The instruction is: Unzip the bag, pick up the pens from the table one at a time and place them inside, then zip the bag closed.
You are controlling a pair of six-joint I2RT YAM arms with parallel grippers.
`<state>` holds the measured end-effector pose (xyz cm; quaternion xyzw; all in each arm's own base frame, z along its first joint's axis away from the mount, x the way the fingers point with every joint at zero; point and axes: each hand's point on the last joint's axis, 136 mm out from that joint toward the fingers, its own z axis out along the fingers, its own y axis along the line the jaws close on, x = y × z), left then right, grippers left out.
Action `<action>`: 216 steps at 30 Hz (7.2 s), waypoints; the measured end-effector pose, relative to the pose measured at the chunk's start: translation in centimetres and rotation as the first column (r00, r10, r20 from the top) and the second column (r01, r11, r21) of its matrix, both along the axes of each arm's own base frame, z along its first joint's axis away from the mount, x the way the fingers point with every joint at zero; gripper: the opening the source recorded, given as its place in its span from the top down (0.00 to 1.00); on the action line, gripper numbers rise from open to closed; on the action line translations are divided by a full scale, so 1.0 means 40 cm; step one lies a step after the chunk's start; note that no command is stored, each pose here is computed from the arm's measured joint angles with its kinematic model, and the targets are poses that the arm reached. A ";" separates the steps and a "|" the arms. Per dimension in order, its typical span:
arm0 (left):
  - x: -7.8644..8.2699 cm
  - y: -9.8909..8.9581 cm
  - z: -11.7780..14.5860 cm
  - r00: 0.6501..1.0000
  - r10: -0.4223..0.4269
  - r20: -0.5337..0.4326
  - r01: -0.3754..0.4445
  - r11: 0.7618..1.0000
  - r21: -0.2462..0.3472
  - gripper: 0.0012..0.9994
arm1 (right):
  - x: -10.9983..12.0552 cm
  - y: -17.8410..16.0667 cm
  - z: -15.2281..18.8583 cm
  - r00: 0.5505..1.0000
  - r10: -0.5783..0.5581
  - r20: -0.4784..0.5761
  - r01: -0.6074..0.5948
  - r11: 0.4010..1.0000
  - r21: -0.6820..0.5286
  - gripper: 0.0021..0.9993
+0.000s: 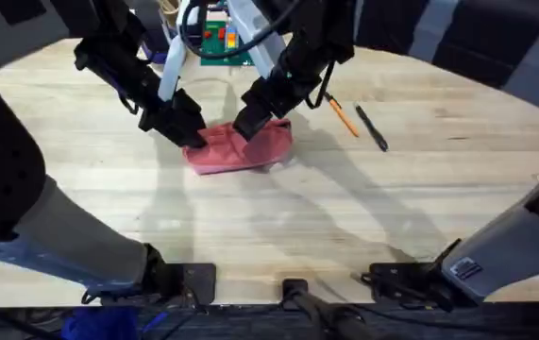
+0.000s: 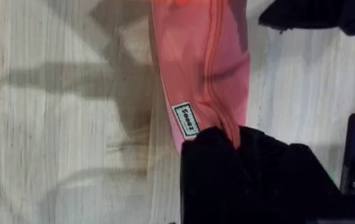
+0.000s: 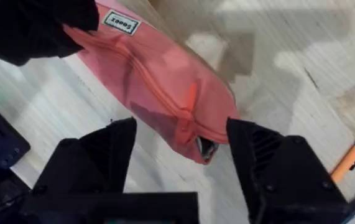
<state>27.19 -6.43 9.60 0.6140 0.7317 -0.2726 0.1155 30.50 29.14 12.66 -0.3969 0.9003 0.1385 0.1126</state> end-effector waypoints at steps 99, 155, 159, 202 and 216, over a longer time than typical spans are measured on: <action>0.031 -0.083 0.005 0.953 -0.183 0.241 0.255 0.916 -0.310 0.96 | 0.019 0.125 0.048 0.987 0.042 0.158 -0.059 0.993 0.101 0.97; 0.047 -0.133 0.040 0.939 -0.145 0.311 0.274 0.864 -0.423 0.01 | 0.052 -0.057 0.341 0.924 -0.164 0.345 0.088 0.970 0.224 0.00; 0.037 -0.130 0.047 0.949 -0.140 0.283 0.257 0.864 -0.434 0.01 | 0.038 -0.067 0.327 0.931 -0.114 0.347 0.053 0.982 0.179 0.00; 0.069 0.121 0.195 0.964 0.249 0.093 -0.175 0.859 -0.481 0.00 | 0.024 -0.036 0.024 0.924 0.340 0.176 -0.314 0.936 -0.158 0.97; 0.070 0.121 0.195 0.964 0.249 0.095 -0.175 0.860 -0.480 0.00 | 0.031 0.000 -0.100 0.896 0.433 0.101 -0.415 0.896 -0.159 0.97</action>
